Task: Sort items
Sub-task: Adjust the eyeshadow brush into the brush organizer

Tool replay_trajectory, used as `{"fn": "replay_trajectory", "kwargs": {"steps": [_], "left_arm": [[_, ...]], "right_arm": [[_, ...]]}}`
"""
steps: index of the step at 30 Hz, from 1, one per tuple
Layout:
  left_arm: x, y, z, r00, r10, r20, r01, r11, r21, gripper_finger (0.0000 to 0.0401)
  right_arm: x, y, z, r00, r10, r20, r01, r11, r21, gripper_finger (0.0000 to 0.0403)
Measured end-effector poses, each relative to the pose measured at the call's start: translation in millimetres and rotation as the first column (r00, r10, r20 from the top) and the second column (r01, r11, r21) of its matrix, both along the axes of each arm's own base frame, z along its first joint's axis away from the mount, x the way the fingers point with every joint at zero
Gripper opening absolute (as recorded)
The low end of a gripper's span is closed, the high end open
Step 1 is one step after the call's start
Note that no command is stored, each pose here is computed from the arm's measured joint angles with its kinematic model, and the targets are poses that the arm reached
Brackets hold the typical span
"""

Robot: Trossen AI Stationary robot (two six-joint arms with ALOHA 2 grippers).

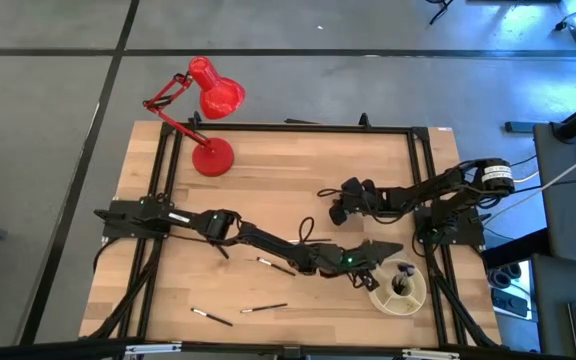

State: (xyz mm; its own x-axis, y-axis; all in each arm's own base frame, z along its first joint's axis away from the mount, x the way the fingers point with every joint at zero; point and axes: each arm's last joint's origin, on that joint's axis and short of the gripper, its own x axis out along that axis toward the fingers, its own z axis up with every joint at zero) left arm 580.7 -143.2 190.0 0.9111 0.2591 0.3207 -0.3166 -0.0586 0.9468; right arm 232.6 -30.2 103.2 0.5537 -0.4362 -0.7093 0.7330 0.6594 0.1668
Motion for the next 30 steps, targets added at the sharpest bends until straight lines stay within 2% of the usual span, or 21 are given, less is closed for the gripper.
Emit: {"fn": "replay_trajectory", "kwargs": {"steps": [6, 9, 12, 17, 23, 26, 30], "left_arm": [[-2.0, -2.2, 0.2, 0.998, 0.070, -0.003, -0.070, 0.996, -0.051, 0.0130], [-2.7, 0.3, 6.4, 0.986, 0.169, -0.002, -0.168, 0.981, -0.095, 0.0140], [-5.7, 4.4, 17.3, 0.956, 0.292, 0.014, -0.285, 0.942, -0.177, 0.0142], [-13.4, 5.1, 31.9, 0.919, 0.391, 0.046, -0.366, 0.893, -0.262, 0.0130], [-22.7, -0.9, 48.8, 0.871, 0.491, 0.014, -0.471, 0.843, -0.259, 0.0107], [-23.1, -2.7, 52.9, 0.868, 0.497, -0.016, -0.486, 0.842, -0.232, 0.0092], [-24.9, 2.5, 74.0, 0.879, 0.477, -0.024, -0.470, 0.854, -0.224, 0.0077]], "right_arm": [[5.7, -0.5, 4.9, 0.999, 0.045, -0.001, -0.045, 0.998, -0.039, 0.0162], [11.1, -1.3, 9.5, 0.996, 0.090, -0.006, -0.090, 0.994, -0.058, 0.0162], [19.3, -1.7, 17.2, 0.990, 0.143, -0.002, -0.143, 0.985, -0.100, 0.0162], [29.8, -7.2, 28.6, 0.982, 0.191, 0.004, -0.188, 0.972, -0.143, 0.0162], [33.7, -23.9, 41.9, 0.994, 0.103, 0.021, -0.096, 0.970, -0.222, 0.0162], [34.1, -35.6, 53.7, 0.994, 0.092, 0.053, -0.076, 0.967, -0.241, 0.0162], [29.8, -49.9, 71.9, 0.987, 0.120, 0.107, -0.090, 0.964, -0.251, 0.0162]]}}
